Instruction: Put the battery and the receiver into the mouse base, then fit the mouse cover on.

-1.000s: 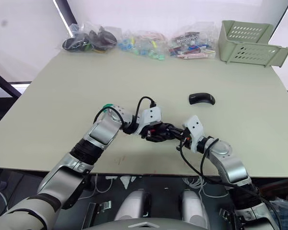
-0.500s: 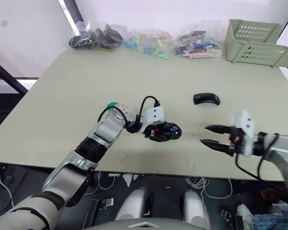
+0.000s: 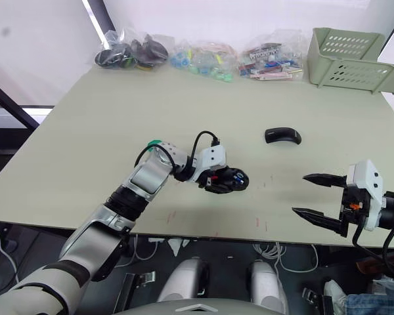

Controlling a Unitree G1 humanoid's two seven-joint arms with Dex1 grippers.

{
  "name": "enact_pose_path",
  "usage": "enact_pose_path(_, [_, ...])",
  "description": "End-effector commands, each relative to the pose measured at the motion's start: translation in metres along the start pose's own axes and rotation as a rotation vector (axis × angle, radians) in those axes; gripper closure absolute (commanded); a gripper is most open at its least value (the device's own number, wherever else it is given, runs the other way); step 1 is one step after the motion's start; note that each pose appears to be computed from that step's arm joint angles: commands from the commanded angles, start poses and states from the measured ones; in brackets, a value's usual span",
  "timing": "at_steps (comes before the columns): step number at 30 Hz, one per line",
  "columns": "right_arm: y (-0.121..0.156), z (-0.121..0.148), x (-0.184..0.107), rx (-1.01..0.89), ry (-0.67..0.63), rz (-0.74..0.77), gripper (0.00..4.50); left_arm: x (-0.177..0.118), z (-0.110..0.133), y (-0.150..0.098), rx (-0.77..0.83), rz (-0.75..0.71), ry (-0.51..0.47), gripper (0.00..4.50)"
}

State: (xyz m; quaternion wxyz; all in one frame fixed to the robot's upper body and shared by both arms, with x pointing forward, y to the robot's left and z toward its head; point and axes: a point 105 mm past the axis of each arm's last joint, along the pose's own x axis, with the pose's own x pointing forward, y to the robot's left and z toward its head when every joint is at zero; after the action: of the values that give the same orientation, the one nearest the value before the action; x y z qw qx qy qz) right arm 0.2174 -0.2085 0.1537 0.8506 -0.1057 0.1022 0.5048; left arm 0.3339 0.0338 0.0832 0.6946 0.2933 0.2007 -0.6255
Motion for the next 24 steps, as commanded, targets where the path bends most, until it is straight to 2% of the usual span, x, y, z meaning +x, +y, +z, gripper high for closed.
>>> enact_pose_path(1, [0.000,0.009,-0.002,-0.050,-0.028,-0.025,0.02,0.007,-0.003,-0.001,-0.016,0.001,-0.001,1.08])
enact_pose_path(2, [-0.001,0.009,-0.002,-0.048,-0.031,-0.029,0.00,0.005,0.001,0.000,-0.011,0.009,-0.019,0.58])
enact_pose_path(3, [-0.001,0.009,-0.001,-0.047,-0.035,-0.033,0.00,0.001,0.006,0.002,-0.009,0.017,-0.037,0.34])
enact_pose_path(8, [-0.003,0.008,0.000,-0.046,-0.044,-0.046,0.00,-0.017,0.018,0.003,-0.007,0.012,-0.105,0.34])
enact_pose_path(12, [-0.006,0.009,0.000,-0.044,-0.058,-0.058,0.00,-0.020,0.015,0.002,-0.012,0.021,-0.109,0.34])
enact_pose_path(21, [-0.010,0.013,0.002,-0.055,-0.073,-0.068,0.00,-0.057,0.013,-0.005,-0.084,0.056,-0.206,0.34])
enact_pose_path(24, [-0.012,0.016,0.005,-0.058,-0.088,-0.065,0.00,-0.089,0.006,-0.005,-0.152,0.153,-0.302,0.34])
